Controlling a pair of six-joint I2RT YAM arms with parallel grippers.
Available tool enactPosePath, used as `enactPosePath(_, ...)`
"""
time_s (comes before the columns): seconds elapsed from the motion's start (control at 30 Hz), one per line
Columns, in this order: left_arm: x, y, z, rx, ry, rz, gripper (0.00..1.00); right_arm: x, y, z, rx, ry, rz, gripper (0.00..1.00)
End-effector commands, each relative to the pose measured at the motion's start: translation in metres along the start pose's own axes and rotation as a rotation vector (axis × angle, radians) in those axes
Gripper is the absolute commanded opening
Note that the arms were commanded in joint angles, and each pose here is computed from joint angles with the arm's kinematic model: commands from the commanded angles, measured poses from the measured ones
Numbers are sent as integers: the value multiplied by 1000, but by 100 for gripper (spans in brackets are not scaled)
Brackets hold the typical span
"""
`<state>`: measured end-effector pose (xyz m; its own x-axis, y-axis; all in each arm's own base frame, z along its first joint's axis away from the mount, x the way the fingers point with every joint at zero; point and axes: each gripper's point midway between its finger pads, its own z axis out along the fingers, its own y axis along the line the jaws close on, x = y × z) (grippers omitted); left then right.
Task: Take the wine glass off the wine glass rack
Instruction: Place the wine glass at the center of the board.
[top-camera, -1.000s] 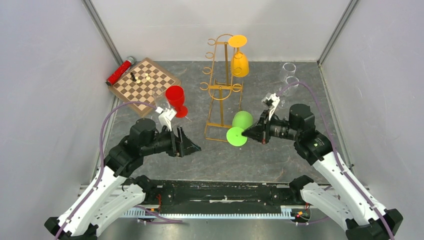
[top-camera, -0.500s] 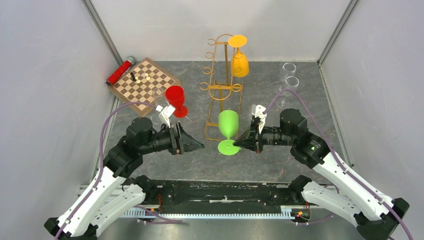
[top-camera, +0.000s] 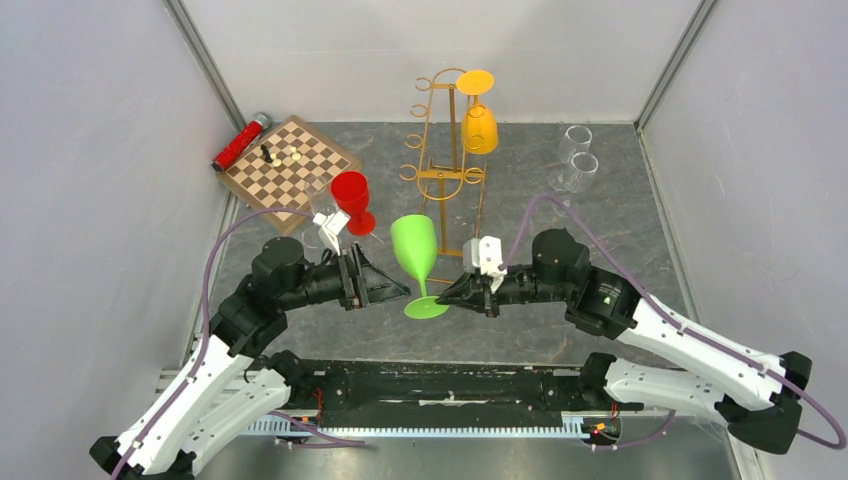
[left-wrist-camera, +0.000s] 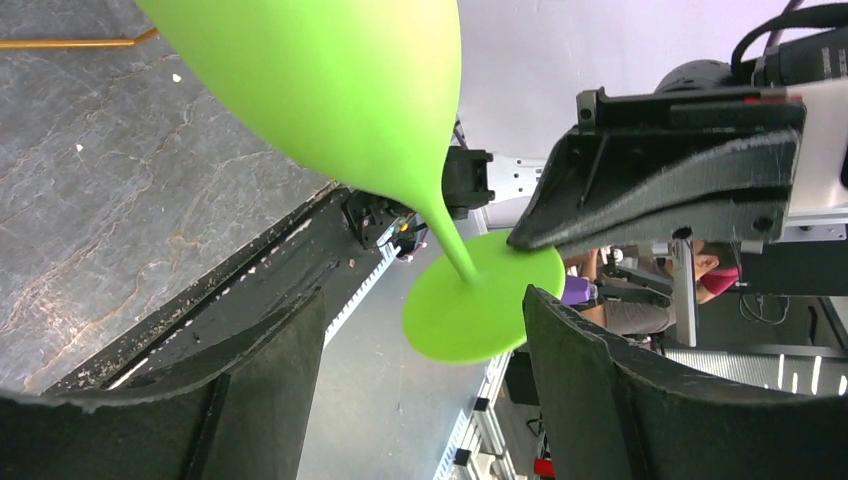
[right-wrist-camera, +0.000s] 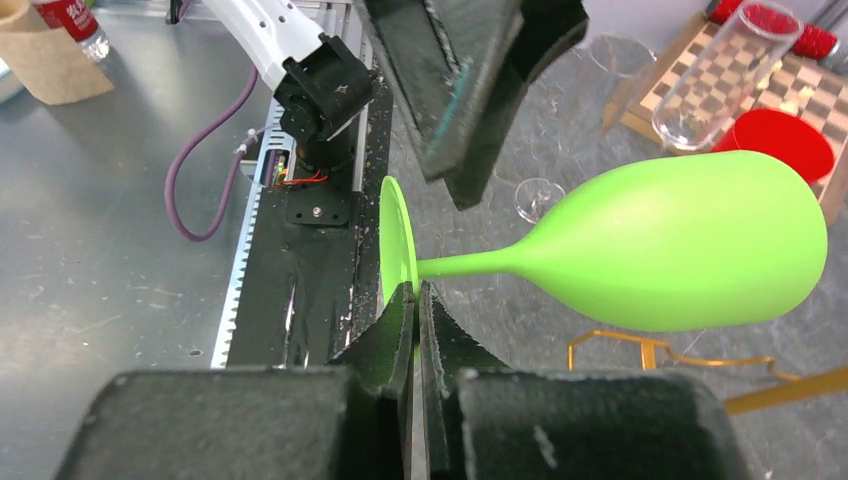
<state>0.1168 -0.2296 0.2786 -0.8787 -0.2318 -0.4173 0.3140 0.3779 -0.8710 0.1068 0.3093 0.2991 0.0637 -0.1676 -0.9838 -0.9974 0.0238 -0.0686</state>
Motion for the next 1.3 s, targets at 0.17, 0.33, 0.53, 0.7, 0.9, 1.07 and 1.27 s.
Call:
enactPosePath(0.17, -1, -15, -6, 71, -24, -20, 80, -52, 8, 17, 52, -127, -276, 0)
enactPosePath(0.33, -1, -15, -7, 85, -42, -30, 80, -58, 12, 23, 95, -154, -314, 0)
enactPosePath(0.53, -1, -14, -6, 86, -44, -39, 80, -63, 19, 30, 122, -169, -367, 0)
enactPosePath(0.7, -2, -16, -6, 95, -48, -39, 75, -61, 22, 36, 156, -161, -415, 0)
enactPosePath(0.9, -2, -18, -6, 105, -44, -44, 57, -58, 22, 39, 197, -154, -445, 0)
enactPosePath(1.07, -2, -23, -7, 126, -39, -43, 37, -53, 19, 44, 232, -123, -459, 0)
enactPosePath(1.27, 1, -19, -5, 125, -26, -39, 17, -54, 15, 44, 261, -120, -466, 2)
